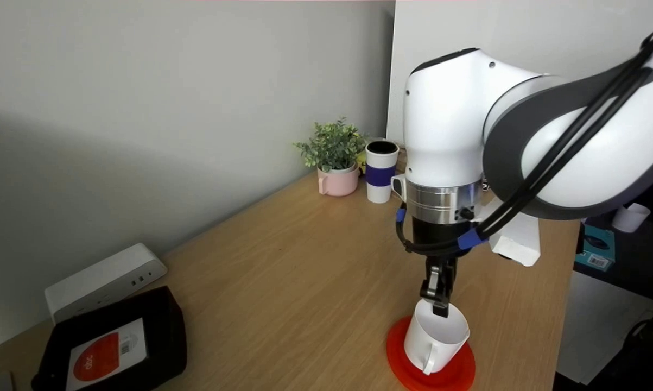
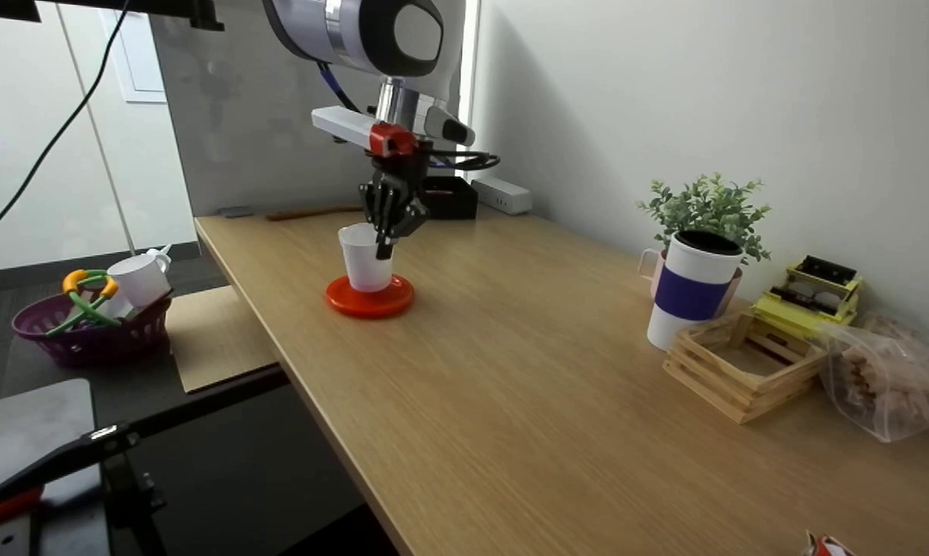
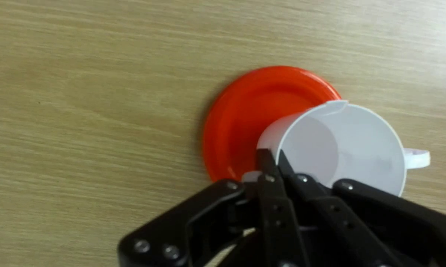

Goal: Put the mug cup on the orange plate

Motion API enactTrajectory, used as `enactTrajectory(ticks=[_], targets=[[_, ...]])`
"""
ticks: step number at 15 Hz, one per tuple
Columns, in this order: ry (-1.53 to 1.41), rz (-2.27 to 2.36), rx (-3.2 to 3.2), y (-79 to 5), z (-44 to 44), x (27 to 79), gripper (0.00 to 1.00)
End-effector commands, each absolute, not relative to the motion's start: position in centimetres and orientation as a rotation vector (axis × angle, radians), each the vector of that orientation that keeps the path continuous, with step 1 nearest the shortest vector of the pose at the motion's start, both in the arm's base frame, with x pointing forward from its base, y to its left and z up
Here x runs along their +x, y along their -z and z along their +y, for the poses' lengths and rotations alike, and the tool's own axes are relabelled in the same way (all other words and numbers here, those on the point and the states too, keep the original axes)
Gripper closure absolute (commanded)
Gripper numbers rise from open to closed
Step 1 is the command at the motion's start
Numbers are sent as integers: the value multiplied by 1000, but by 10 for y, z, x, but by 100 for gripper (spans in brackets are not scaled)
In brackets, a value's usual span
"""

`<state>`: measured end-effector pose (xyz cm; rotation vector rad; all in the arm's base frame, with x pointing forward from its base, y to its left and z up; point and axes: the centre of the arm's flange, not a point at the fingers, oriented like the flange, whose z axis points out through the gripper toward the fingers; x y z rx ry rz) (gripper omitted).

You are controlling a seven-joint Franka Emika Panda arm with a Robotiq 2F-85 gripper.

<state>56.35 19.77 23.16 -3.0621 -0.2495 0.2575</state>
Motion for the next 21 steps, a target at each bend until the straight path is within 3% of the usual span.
enactTrajectory(ticks=[1, 13, 15, 21], targets=[[-280, -202, -3031, -239, 188, 541, 100], [-391, -97, -2960, -230, 164, 551, 100], [-414, -95, -2959, -229, 163, 551, 71], [-458, -136, -2973, -232, 170, 553, 31]])
